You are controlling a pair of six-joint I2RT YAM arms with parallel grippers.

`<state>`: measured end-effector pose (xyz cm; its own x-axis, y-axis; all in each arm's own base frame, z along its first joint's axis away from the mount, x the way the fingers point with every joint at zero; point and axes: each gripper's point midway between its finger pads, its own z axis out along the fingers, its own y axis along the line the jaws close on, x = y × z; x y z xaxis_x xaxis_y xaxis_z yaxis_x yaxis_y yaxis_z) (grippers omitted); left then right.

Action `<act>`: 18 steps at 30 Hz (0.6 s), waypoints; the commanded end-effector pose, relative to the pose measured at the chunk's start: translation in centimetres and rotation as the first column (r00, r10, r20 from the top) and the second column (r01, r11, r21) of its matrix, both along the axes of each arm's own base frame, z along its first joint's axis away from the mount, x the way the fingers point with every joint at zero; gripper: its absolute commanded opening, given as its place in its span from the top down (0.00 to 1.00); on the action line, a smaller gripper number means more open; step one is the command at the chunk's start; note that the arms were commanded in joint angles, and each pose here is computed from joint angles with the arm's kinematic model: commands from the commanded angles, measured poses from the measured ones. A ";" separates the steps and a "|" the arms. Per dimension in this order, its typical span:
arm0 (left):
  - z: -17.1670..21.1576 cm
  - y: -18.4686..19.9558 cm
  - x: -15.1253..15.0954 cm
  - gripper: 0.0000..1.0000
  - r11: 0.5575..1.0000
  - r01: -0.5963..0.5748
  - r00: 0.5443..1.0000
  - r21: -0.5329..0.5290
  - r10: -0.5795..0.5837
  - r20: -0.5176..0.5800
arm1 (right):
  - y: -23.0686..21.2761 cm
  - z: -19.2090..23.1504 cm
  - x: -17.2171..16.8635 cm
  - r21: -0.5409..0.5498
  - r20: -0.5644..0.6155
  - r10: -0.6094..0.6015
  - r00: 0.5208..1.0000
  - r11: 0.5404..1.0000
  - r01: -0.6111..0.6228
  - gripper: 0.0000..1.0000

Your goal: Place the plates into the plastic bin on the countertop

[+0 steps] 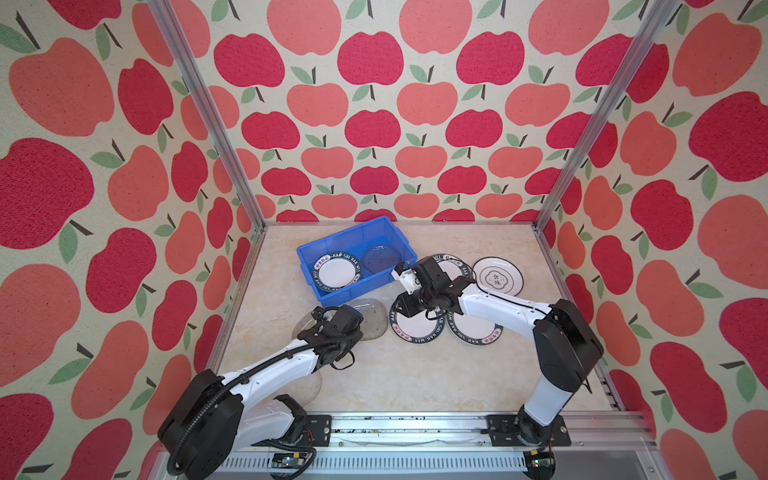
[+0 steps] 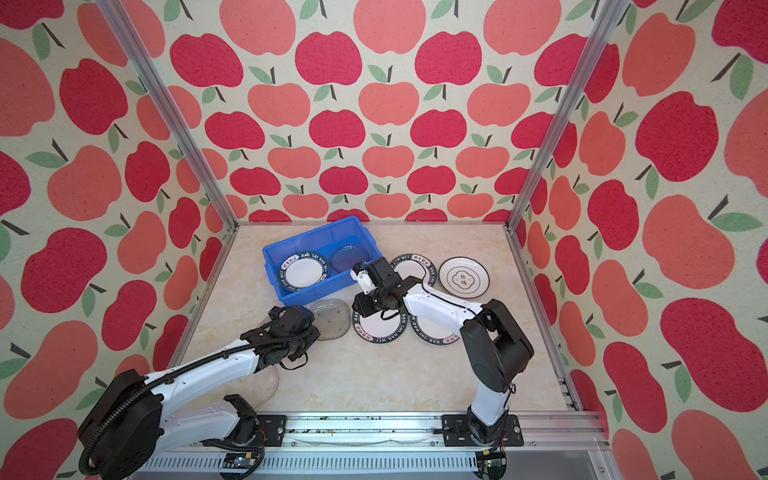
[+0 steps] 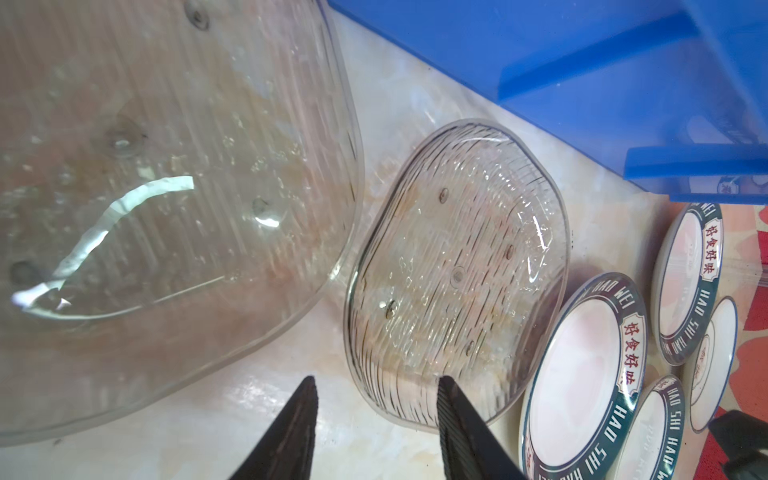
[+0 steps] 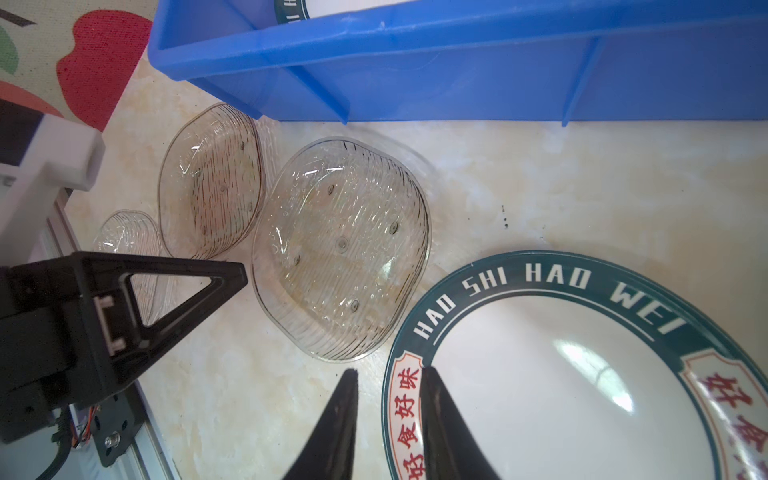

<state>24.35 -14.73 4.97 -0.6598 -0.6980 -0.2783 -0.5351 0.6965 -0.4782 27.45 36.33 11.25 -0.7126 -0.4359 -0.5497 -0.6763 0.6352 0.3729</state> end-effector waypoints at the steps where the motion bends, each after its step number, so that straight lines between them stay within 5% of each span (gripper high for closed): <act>1: -0.4 -0.9 0.6 0.53 1.000 -0.009 1.000 -0.023 0.009 -0.007 | -0.1 0.0 0.0 0.016 -0.005 0.011 1.000 1.000 -0.011 0.71; 18: -2.0 -0.8 0.2 0.74 1.000 0.000 0.999 0.019 0.001 -0.037 | -0.5 -0.8 0.2 0.014 -0.024 -0.003 1.000 1.000 0.003 0.71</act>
<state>24.53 -15.92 3.04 -0.6855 -0.6823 -0.2541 -0.5389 0.7101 -0.4532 27.79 35.95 10.91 -0.7195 -0.4245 -0.5496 -0.6692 0.6354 0.3853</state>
